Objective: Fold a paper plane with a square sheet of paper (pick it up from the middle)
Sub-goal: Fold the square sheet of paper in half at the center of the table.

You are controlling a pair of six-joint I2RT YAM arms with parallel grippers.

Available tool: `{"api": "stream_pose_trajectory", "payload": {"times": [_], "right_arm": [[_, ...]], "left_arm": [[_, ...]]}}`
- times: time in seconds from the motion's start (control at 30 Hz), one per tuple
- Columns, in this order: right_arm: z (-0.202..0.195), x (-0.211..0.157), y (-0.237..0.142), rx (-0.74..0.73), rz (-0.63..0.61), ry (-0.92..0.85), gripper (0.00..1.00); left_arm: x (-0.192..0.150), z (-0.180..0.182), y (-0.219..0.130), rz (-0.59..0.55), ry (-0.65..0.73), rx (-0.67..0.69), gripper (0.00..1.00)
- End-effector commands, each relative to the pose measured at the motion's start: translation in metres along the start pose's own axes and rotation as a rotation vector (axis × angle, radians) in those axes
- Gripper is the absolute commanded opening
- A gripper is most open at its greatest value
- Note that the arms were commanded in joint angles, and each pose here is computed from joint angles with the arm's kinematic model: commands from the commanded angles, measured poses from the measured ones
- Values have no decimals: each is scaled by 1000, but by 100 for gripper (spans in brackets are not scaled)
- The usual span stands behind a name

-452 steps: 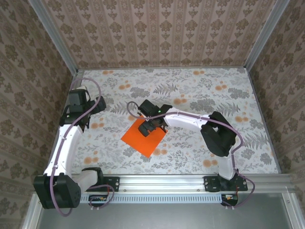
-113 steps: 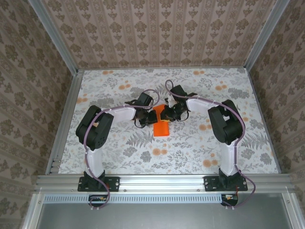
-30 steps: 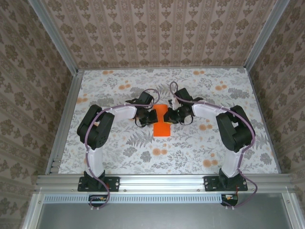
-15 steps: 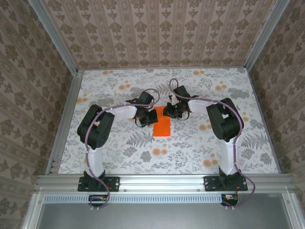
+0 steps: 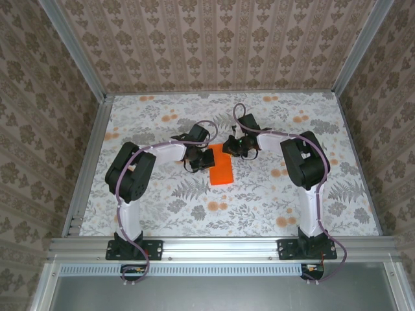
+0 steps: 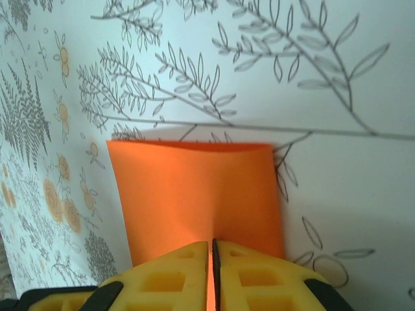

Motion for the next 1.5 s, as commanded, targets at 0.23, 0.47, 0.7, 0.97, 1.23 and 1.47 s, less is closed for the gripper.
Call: {"api": "stream_pose_trajectory", "payload": {"times": [0.23,0.47,0.7,0.97,1.23,1.47], "right_arm": [[-25,15,14,-117,-23,46,11],[-2,32,4,-41,-64,20,11],[-9,36,17,-58,-48,41,11],[-24,34,21,-143,-42,57,11],[3,64,-5,-123,-126,-9,12],[25,18,-42,8,-84,-10,14]], "left_arm": [[-44,65,28,169,-46,243,7],[-44,67,29,171,-48,247,6],[-44,66,29,170,-46,246,7],[-45,65,28,171,-45,246,7],[-43,64,27,165,-42,244,7],[-40,59,25,153,-41,231,6]]}}
Point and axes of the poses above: each hand's point on the last joint's axis, 136 mm out from that joint toward the fingers, its own y axis out along the fingers, its own z axis along the line the jaws close on, x = y × z, the point moved 3 cm from there along -y, back along the fingers, and after that the axes turned 7 degrees about -y, right-handed, at the moved point
